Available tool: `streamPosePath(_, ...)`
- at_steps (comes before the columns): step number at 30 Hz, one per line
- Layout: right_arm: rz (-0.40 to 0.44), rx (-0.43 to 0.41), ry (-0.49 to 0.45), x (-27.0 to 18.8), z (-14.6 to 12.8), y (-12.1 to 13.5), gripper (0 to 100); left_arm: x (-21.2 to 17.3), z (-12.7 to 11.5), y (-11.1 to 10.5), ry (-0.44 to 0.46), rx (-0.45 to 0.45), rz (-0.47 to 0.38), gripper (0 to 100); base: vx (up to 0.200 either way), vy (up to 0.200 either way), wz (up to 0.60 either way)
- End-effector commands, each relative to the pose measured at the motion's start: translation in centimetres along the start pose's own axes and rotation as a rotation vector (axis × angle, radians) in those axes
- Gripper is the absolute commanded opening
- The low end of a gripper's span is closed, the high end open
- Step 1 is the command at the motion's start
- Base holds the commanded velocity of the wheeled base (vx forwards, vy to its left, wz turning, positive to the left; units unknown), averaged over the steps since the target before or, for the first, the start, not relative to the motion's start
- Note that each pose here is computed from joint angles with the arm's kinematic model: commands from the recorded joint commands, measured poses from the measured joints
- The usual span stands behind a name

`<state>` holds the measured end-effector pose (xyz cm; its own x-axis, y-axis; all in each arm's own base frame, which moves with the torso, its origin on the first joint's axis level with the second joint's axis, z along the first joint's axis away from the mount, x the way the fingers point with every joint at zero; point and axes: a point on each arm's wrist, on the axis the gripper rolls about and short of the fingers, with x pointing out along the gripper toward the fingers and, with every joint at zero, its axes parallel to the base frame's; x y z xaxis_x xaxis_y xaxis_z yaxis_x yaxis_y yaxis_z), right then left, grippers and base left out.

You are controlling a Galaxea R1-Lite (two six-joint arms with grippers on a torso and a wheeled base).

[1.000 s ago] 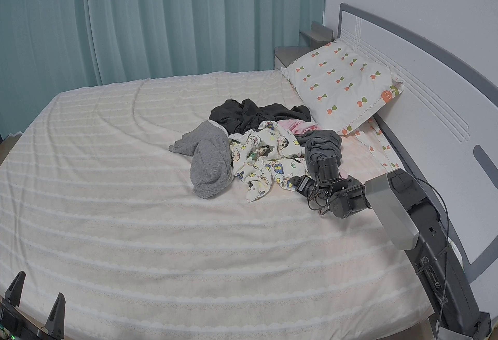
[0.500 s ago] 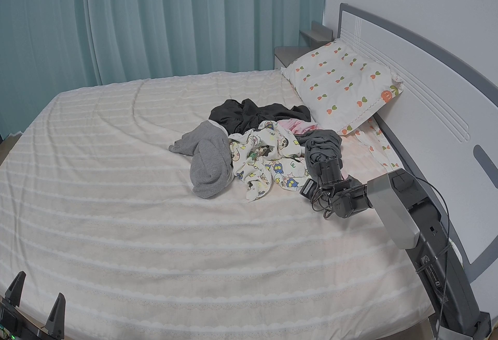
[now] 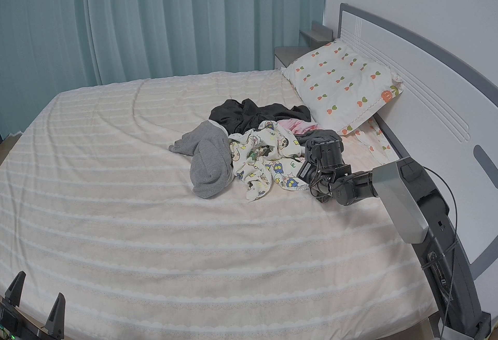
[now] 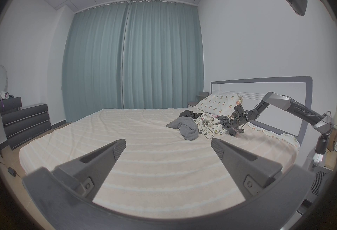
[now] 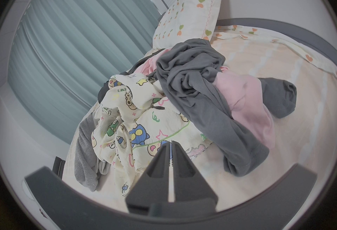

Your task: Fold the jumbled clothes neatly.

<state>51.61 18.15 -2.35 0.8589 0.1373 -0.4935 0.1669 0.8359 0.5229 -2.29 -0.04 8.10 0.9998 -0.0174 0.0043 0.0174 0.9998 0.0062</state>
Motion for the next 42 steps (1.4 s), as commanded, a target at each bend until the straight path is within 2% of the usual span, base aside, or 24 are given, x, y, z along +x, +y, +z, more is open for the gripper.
streamPosePath(1, 0.008, -0.005, 0.006, 0.0, -0.2, 0.2, 0, 0.0, -0.5, 0.0, 0.0, 0.0, 0.001, 100, 0.0, 0.0, 0.0)
streamPosePath(11, -0.005, -0.01, 0.018, 0.4, -0.6, -0.5, 0, 0.0, -0.5, 0.0, 0.0, 0.0, 0.002, 100, 0.0, 0.0, 0.0)
streamPosePath(12, -0.004, -0.009, 0.017, 0.4, -0.6, -0.4, 100, 0.0, -0.5, 0.0, 0.0, 0.0, 0.001, 100, 0.0, 0.0, 0.0)
streamPosePath(20, -0.013, -0.002, 0.027, 1.1, -1.6, -1.3, 100, 0.0, -0.5, 0.0, 0.0, 0.0, 0.001, 100, 0.0, 0.0, 0.0)
streamPosePath(33, -0.079, 0.031, 0.063, 2.8, -4.4, -3.9, 100, 0.0, -0.5, 0.0, 0.0, 0.0, 0.001, 100, 0.0, 0.0, 0.0)
streamPosePath(42, -0.068, 0.042, 0.02, 2.5, -3.2, -3.5, 100, 0.0, -0.5, 0.0, 0.0, 0.0, 0.002, 100, 0.0, 0.0, 0.0)
